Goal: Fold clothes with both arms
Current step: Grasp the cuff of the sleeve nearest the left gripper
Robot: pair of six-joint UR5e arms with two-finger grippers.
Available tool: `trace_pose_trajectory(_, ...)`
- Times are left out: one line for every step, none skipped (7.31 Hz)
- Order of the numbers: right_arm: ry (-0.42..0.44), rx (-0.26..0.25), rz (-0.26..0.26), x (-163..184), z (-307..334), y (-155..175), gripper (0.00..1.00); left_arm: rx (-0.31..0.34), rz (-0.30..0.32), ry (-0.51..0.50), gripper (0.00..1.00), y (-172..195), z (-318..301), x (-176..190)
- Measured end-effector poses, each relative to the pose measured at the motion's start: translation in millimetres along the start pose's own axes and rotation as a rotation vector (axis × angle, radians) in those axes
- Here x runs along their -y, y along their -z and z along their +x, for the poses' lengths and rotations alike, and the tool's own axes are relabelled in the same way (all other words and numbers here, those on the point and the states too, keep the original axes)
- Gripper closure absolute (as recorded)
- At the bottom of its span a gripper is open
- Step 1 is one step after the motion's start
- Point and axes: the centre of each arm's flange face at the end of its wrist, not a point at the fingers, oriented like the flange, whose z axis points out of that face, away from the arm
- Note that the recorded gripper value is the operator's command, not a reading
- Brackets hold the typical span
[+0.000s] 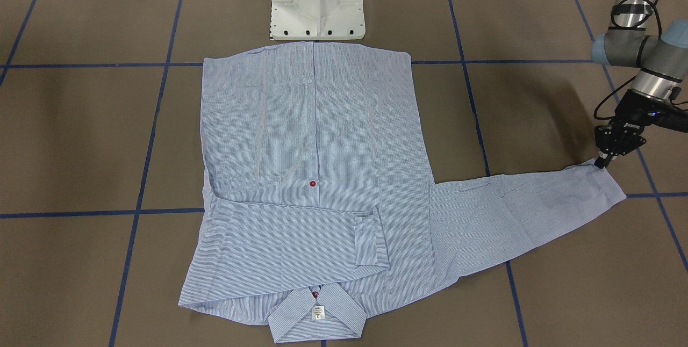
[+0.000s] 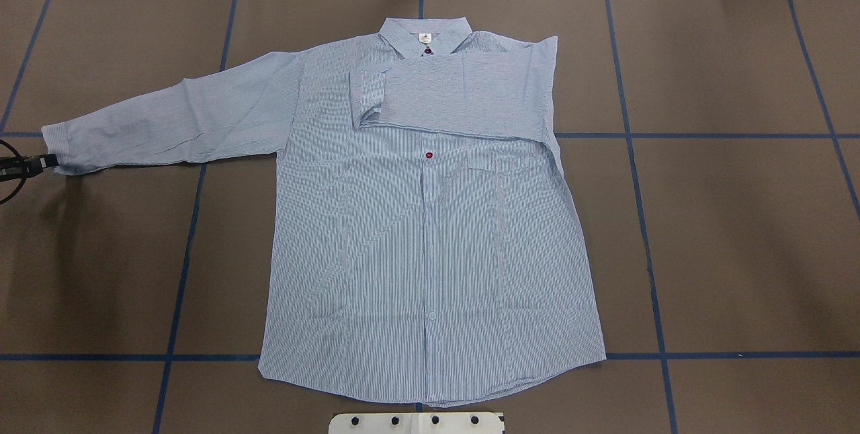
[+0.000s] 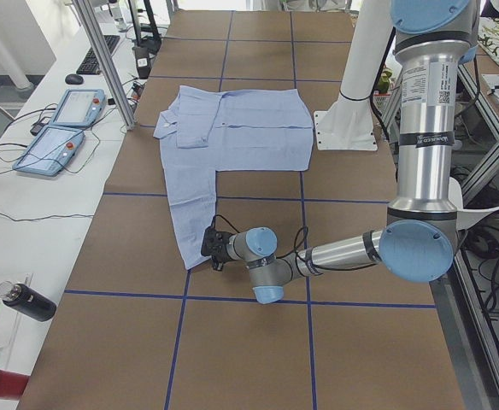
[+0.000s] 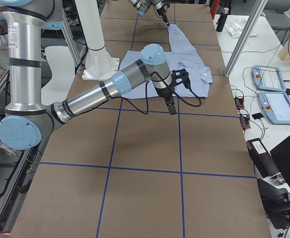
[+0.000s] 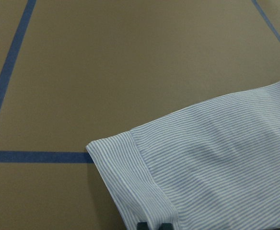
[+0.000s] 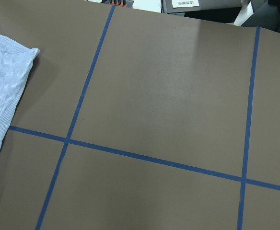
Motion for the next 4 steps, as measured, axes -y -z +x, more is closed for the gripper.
trace_pose_trajectory(-0.001,0.000,-0.001,0,0,-1,0.00,-0.029,-0.021,-0.003,1.00,2,18,10)
trace_pose_trajectory(-0.002,0.000,-0.003,0,1,-1,0.00,-0.037,-0.037,0.000,1.00,2,41,27)
trace_pose_trajectory(-0.004,0.000,-0.005,0,1,-2,0.00,-0.026,-0.051,0.007,1.00,-2,77,52)
trace_pose_trajectory(-0.005,-0.001,-0.006,0,2,-3,0.00,-0.003,-0.065,0.018,1.00,-7,130,86)
